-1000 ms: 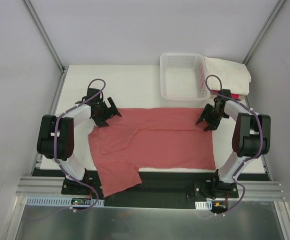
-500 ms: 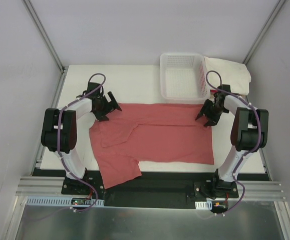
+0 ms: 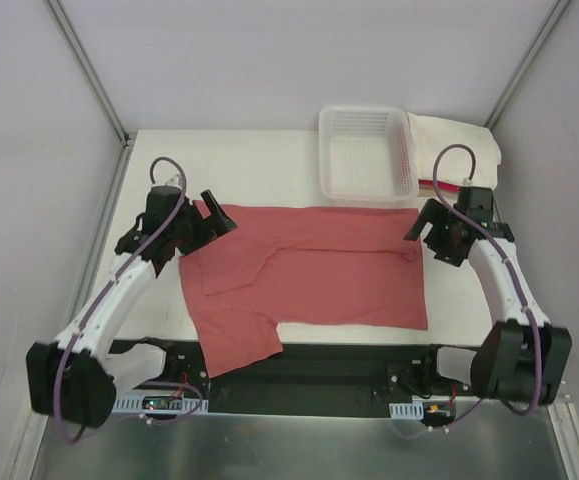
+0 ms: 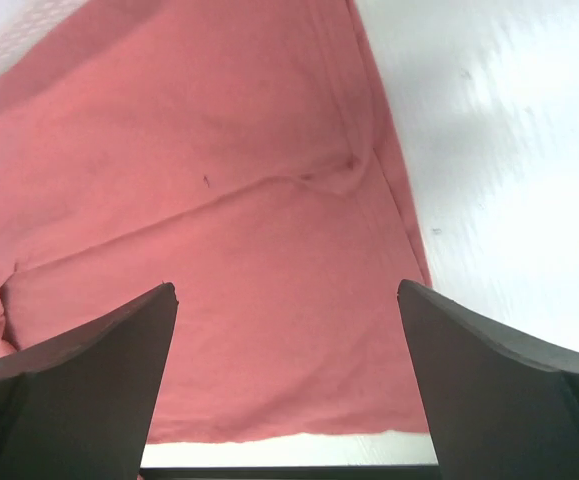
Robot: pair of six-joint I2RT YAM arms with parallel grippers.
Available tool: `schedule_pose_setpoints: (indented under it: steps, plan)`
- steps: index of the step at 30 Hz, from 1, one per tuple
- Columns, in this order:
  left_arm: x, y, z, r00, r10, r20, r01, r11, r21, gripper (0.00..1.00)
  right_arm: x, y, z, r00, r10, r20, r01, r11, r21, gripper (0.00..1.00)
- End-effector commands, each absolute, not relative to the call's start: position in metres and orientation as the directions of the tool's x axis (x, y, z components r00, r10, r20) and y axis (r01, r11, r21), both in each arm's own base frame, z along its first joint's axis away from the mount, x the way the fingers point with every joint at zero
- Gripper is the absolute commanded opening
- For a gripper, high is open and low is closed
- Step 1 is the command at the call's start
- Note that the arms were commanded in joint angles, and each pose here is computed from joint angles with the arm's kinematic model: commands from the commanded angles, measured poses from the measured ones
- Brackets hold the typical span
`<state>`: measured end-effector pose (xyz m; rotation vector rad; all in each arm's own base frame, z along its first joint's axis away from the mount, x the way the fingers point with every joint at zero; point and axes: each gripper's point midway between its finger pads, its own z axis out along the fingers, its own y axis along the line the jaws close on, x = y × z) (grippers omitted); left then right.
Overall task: Fold and stack the t-shirts
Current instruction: Fold the flattened tshirt in 1/3 of the way, then grap the side of the flattened tshirt closest away from the robot with both arms
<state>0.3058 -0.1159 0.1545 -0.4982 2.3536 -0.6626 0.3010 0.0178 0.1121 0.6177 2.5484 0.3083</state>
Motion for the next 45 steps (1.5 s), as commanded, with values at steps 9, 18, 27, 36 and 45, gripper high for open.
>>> schedule_pose_setpoints:
  steps: [9, 18, 27, 36, 45]
  plan:
    - [0.104, -0.123, 0.09, -0.901, -0.376, -0.217, -0.301, 0.902, -0.31, 0.98, 0.226, 0.003, 0.115, -0.721, 0.467, -0.513, 0.39, 0.884, 0.256, 0.97]
    - [0.028, -0.098, 0.051, -0.928, -0.367, -0.056, -0.368, 0.93, 0.004, 0.85, 0.222, -0.002, 0.104, -0.742, 0.45, -0.497, 0.399, 0.892, 0.213, 0.97]
    - [0.035, -0.127, 0.033, -0.939, -0.342, -0.035, -0.34, 0.939, -0.057, 0.56, 0.221, -0.008, 0.098, -0.745, 0.45, -0.493, 0.419, 0.89, 0.179, 0.97]
    - [0.023, -0.119, 0.023, -0.955, -0.297, 0.006, -0.297, 0.954, 0.035, 0.44, 0.221, -0.011, 0.094, -0.752, 0.45, -0.482, 0.429, 0.889, 0.161, 0.97]
    - [0.008, -0.12, 0.022, -0.964, -0.247, 0.095, -0.242, 0.968, 0.062, 0.46, 0.222, -0.012, 0.09, -0.753, 0.456, -0.474, 0.438, 0.885, 0.156, 0.97]
